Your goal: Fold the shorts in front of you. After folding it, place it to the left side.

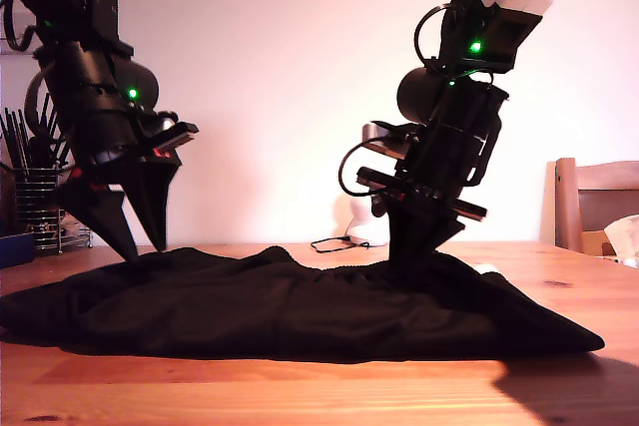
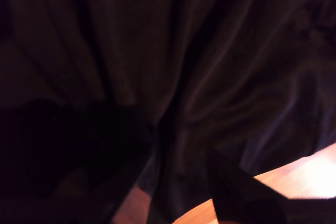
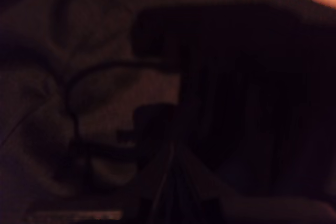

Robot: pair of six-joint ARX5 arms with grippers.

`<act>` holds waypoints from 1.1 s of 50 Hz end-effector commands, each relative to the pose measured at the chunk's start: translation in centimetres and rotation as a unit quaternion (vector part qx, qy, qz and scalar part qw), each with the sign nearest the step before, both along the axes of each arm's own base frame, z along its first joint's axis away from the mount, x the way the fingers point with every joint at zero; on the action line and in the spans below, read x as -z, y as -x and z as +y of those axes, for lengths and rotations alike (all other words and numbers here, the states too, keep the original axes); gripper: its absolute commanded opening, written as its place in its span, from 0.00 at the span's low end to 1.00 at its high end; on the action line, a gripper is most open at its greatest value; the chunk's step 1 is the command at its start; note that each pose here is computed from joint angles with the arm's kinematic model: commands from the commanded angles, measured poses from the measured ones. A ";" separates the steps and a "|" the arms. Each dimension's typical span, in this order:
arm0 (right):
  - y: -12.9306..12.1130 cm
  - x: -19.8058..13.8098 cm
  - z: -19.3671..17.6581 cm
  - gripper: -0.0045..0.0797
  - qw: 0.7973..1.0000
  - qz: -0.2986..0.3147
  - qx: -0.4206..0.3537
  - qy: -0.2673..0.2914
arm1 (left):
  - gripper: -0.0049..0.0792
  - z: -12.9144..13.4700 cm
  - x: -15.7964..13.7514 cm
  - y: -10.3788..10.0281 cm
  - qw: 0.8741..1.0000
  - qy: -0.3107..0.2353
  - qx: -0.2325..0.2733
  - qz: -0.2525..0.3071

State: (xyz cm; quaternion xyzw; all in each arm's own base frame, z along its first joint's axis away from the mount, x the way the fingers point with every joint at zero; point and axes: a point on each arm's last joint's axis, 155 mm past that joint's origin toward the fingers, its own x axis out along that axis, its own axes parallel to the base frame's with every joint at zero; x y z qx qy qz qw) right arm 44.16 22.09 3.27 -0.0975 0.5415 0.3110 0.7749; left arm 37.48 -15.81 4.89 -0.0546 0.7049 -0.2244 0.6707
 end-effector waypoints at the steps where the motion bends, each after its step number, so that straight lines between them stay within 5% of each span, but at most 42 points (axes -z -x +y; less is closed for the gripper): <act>1: -1.3 -2.0 -0.2 0.04 0.999 -0.041 -0.004 0.004 | 0.37 -0.4 2.5 0.9 0.999 -0.006 0.003 0.041; 14: -1.8 -0.3 -3.3 0.04 0.997 -0.041 -0.018 0.055 | 0.37 -0.2 3.9 1.3 0.998 -0.024 0.006 0.057; 28: 0.5 3.9 -4.5 0.04 0.996 0.029 -0.022 0.082 | 0.37 4.0 4.9 1.1 0.990 -0.135 0.025 0.039; 55: 8.5 6.6 -2.4 0.04 0.980 0.135 -0.082 0.123 | 0.37 5.5 5.4 -2.8 0.967 -0.206 0.134 -0.069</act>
